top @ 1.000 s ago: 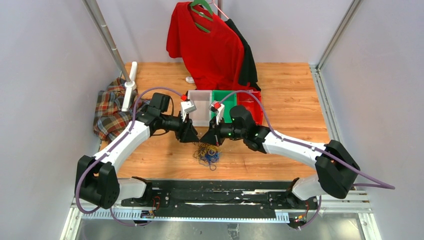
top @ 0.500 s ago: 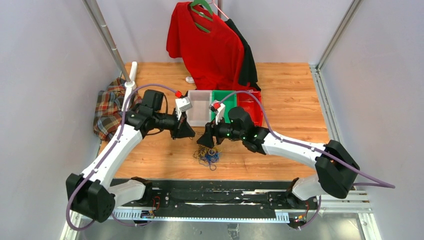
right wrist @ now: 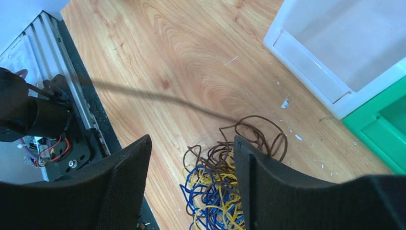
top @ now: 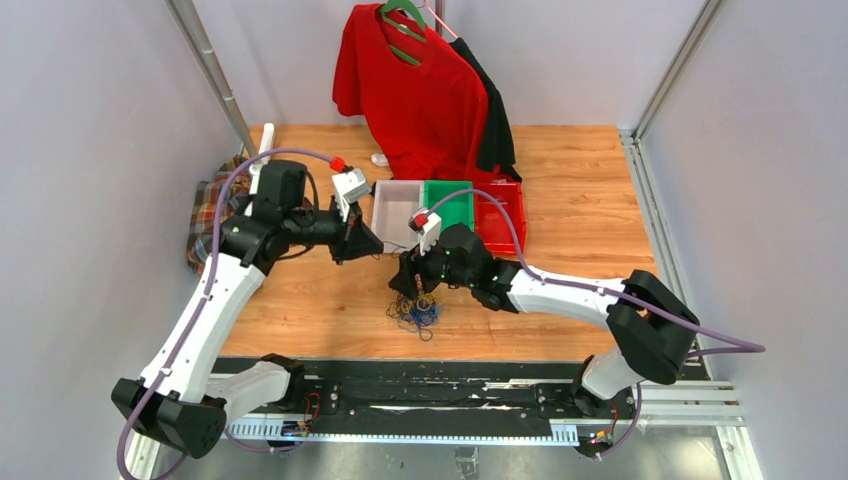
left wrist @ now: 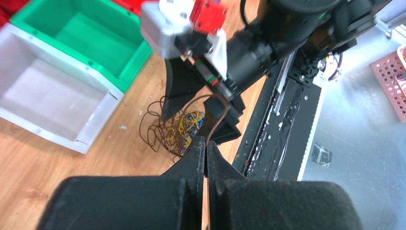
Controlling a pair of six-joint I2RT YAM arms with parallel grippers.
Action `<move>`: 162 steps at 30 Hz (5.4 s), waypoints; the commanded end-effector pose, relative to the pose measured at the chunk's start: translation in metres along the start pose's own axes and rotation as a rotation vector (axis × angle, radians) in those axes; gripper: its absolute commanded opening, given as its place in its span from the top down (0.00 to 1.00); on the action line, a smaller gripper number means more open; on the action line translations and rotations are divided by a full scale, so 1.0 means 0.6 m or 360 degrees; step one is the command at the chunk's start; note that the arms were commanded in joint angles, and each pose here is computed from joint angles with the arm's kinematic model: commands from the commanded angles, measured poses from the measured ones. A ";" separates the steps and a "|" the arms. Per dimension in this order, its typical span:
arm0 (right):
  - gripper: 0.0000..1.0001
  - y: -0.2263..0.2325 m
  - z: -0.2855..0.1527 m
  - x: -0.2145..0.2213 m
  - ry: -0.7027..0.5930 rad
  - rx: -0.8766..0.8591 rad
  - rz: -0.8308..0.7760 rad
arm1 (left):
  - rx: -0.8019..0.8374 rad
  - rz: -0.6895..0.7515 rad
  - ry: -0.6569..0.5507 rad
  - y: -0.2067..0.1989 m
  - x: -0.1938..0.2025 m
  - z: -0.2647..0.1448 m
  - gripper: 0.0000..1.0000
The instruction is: Untangle the cables
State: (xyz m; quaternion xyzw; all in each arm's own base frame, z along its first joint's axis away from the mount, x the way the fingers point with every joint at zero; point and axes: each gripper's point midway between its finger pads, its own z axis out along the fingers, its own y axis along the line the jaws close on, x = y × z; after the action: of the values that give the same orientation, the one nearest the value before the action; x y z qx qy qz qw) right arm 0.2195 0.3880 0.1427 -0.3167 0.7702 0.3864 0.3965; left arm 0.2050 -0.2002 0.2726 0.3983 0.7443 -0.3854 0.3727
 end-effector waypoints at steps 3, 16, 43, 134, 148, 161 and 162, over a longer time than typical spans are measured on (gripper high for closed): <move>0.38 0.005 0.001 -0.024 -0.0082 0.0028 -0.0050 | -0.0077 0.0068 -0.0087 -0.021 -0.064 -0.038 0.99; 0.31 -0.018 -0.052 -0.038 -0.0178 0.0181 -0.0087 | -0.0282 0.0289 -0.0284 -0.038 -0.164 -0.103 0.99; 0.25 -0.004 0.023 -0.067 -0.0138 0.0092 -0.0133 | -0.0368 0.0337 -0.0365 -0.046 -0.201 -0.131 1.00; 0.29 0.134 0.096 -0.034 0.0042 -0.0265 -0.0433 | -0.1625 0.0992 -0.1310 -0.095 -0.507 -0.491 1.00; 0.99 0.085 0.055 -0.158 -0.0214 -0.0043 -0.0399 | -0.1562 0.0512 -0.0759 0.034 -0.237 -0.334 0.99; 0.99 0.119 0.017 -0.191 -0.0357 -0.0207 -0.0203 | -0.0874 0.0188 -0.0588 0.033 0.036 -0.115 0.82; 0.99 0.122 0.015 -0.194 -0.0365 -0.0217 -0.0196 | -0.0812 0.0182 -0.0564 0.027 0.043 -0.104 0.81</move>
State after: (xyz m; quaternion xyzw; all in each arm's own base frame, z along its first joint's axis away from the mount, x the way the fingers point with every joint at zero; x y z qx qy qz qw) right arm 0.2265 0.4497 0.2494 -0.3618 0.6821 0.4104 0.4852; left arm 0.2067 -0.0949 0.2447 0.2237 0.7777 -0.1265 0.5738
